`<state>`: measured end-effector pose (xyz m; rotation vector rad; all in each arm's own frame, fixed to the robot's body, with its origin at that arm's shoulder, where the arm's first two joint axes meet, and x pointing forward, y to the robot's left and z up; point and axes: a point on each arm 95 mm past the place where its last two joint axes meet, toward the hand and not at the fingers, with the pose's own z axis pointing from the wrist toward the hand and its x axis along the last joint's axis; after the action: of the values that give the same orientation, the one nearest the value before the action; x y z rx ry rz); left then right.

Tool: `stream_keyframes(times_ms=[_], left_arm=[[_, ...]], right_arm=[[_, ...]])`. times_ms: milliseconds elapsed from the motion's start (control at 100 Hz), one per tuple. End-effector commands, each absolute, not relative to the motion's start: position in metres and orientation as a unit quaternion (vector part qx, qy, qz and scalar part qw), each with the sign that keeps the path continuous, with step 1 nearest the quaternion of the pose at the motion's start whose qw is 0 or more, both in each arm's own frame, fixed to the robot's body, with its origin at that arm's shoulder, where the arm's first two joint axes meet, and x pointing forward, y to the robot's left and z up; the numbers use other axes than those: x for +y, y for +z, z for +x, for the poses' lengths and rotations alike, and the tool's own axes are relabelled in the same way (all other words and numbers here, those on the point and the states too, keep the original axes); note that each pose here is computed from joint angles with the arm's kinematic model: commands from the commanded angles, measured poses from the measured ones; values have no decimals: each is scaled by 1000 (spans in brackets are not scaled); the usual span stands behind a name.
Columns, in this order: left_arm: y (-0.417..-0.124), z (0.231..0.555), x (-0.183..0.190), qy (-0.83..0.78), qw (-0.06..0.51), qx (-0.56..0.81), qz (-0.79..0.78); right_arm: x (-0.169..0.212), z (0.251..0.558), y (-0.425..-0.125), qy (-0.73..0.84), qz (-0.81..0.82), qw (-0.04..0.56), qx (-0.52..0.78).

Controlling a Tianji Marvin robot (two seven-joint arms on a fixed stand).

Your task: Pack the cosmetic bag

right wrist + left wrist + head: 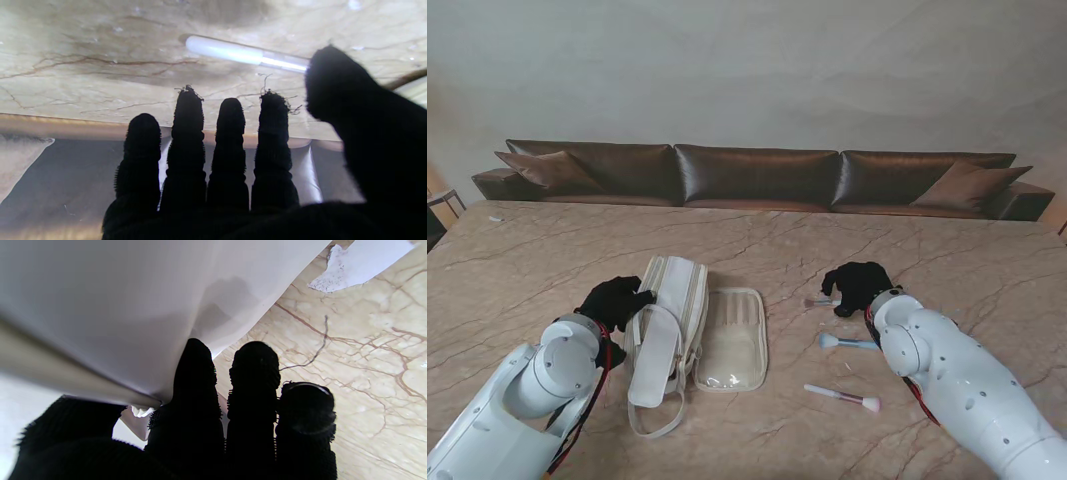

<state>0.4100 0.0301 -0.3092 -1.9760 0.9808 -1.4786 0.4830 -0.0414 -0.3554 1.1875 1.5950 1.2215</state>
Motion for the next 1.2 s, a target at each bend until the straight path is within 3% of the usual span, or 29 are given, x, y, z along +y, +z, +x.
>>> stream_keyframes(times_ms=[0,420,1190], left_arm=[[-308,411,30,-543,234,364,-720],[-295,425,24,-558,203,419,-686],[-287,459,3,-575,111,477,-656]], right_arm=[[-37,484,-358,471,474,384,637],[-41,490,-377,463,470,393,641],[-51,491,-379,478,469,413,617]])
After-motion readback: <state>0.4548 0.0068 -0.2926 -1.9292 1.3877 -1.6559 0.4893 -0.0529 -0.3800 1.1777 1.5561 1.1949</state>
